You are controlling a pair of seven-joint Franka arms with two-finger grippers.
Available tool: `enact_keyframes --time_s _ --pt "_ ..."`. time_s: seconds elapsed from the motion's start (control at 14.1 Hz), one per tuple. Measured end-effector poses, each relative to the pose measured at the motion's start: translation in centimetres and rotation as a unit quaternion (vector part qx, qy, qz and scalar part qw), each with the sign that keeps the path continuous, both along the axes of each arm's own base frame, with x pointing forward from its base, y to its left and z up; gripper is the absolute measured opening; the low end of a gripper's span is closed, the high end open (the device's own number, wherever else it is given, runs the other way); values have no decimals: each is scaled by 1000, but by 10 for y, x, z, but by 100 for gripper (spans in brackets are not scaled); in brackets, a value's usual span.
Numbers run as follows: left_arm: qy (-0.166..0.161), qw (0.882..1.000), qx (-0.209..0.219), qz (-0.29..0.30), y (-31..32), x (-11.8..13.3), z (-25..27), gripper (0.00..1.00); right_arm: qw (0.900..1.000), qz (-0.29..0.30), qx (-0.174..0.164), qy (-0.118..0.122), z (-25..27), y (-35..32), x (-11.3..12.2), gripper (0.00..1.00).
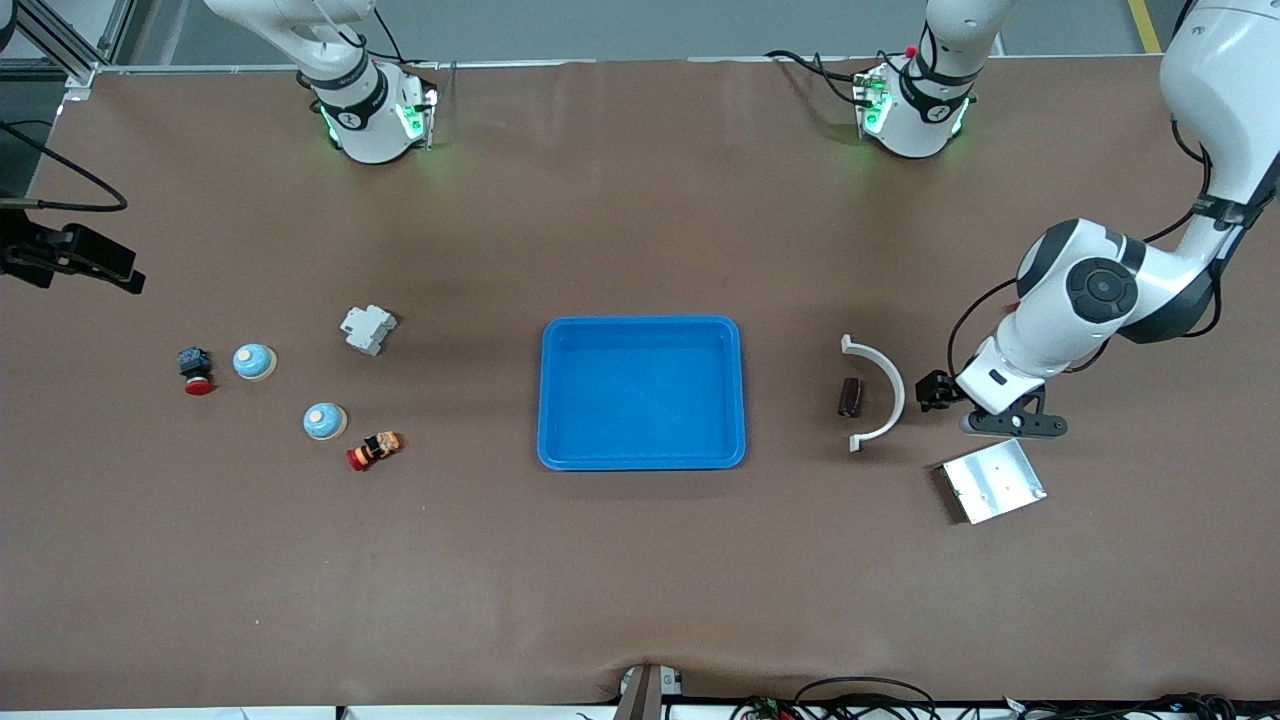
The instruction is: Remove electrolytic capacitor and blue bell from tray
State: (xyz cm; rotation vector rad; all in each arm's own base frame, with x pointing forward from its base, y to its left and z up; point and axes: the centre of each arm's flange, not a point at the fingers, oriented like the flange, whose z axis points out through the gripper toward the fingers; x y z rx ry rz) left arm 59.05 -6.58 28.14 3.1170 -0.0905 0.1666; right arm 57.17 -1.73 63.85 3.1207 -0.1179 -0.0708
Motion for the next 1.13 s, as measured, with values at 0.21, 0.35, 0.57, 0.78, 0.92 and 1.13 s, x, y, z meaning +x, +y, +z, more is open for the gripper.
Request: enact_keyframes --time_s 0.21,0.35,0.57,0.78,0.92,1.13 --pt "-1 1000 6 14 -4 9 19 100 1000 0 0 0 0 0 0 100" --pt "-4 1000 7 17 -1 13 23 100 1000 0 0 0 0 0 0 100" --pt "-11 1000 6 20 0 18 29 100 1000 0 0 0 0 0 0 100" --pt "-20 1000 2 17 -7 22 41 100 1000 0 0 0 0 0 0 100" --pt "-17 1000 1 16 -13 23 48 100 1000 0 0 0 0 0 0 100" --pt "-14 1000 -5 17 -18 23 53 100 1000 0 0 0 0 0 0 100"
